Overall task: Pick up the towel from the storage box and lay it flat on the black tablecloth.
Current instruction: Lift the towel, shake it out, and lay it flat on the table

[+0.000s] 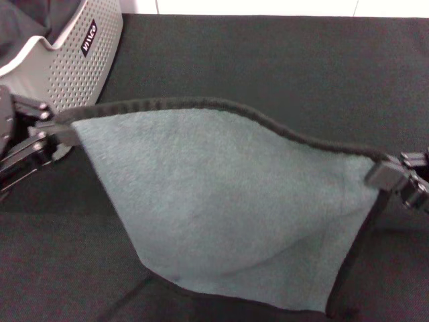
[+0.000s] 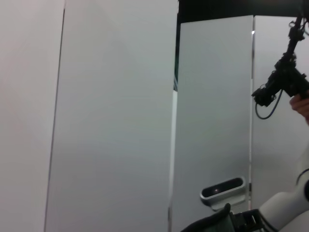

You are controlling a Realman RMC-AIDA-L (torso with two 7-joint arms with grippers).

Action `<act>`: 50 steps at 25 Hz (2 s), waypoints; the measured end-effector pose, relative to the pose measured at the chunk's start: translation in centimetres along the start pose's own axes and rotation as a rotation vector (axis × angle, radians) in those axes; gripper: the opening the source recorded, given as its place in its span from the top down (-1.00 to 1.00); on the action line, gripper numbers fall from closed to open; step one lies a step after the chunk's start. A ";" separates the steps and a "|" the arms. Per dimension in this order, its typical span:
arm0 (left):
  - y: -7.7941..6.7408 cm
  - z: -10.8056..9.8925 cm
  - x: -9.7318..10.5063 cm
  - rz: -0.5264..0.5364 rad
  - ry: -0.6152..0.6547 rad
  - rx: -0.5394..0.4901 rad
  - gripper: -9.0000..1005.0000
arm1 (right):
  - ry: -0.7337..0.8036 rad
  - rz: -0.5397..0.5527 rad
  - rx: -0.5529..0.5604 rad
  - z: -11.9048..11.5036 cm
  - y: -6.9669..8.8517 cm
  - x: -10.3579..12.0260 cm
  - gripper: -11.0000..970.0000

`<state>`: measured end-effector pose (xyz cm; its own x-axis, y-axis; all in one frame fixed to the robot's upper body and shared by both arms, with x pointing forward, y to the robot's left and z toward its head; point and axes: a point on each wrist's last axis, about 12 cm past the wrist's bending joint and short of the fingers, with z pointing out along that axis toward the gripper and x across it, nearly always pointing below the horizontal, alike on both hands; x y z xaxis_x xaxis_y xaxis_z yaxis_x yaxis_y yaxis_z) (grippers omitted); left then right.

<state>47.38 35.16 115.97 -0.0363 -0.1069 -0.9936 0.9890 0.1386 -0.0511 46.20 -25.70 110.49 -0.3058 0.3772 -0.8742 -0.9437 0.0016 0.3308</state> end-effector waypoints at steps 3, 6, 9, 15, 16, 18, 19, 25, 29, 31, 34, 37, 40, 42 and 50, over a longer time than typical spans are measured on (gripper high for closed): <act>0.9 0.6 0.5 0.008 0.006 -0.016 0.93 | 0.012 -0.013 0.044 0.0 -0.7 -0.2 0.97; 1.9 1.3 0.9 0.024 0.024 -0.044 0.93 | 0.026 -0.031 0.102 -0.4 -1.5 -0.5 0.97; 3.0 2.2 1.5 0.030 0.052 -0.093 0.93 | 0.032 -0.060 0.174 -1.1 -2.3 -1.2 0.97; 5.1 3.9 2.3 0.064 0.098 -0.186 0.93 | 0.063 -0.108 0.294 -2.2 -4.3 -2.8 0.97; 5.5 4.2 2.4 0.070 0.107 -0.201 0.93 | 0.071 -0.113 0.306 -2.1 -4.7 -3.0 0.97; 6.1 4.6 2.4 0.087 0.119 -0.226 0.93 | 0.088 -0.124 0.326 -2.0 -5.5 -3.6 0.97; 6.3 4.7 2.4 0.095 0.122 -0.240 0.93 | 0.100 -0.129 0.340 -1.8 -6.1 -4.0 0.97; 7.6 5.3 3.0 0.172 0.165 -0.343 0.93 | 0.146 -0.146 0.393 -0.8 -8.3 -4.9 0.97; 8.2 5.5 3.7 0.213 0.210 -0.388 0.93 | 0.184 -0.158 0.442 -0.1 -9.7 -5.3 0.97; 8.5 5.8 4.0 0.231 0.242 -0.396 0.93 | 0.201 -0.160 0.452 0.4 -10.3 -5.5 0.97; 9.0 6.2 4.3 0.250 0.280 -0.406 0.93 | 0.240 -0.156 0.461 1.3 -11.1 -5.4 0.97; 9.2 6.5 4.6 0.265 0.300 -0.419 0.93 | 0.274 -0.156 0.490 1.7 -11.8 -5.1 0.97; 9.7 7.0 5.1 0.292 0.338 -0.451 0.93 | 0.294 -0.160 0.523 2.1 -12.4 -4.9 0.97; 10.0 7.3 5.2 0.305 0.356 -0.463 0.93 | 0.309 -0.163 0.540 2.2 -12.7 -4.8 0.97; 10.5 8.7 5.4 0.362 0.450 -0.496 0.93 | 0.328 -0.173 0.576 2.3 -13.4 -4.9 0.97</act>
<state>58.79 27.50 110.96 0.1184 0.4267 -0.8966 0.7740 0.5259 0.3525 60.59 -25.41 111.16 -0.2647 0.0268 -0.9640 -0.7924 0.5637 0.2332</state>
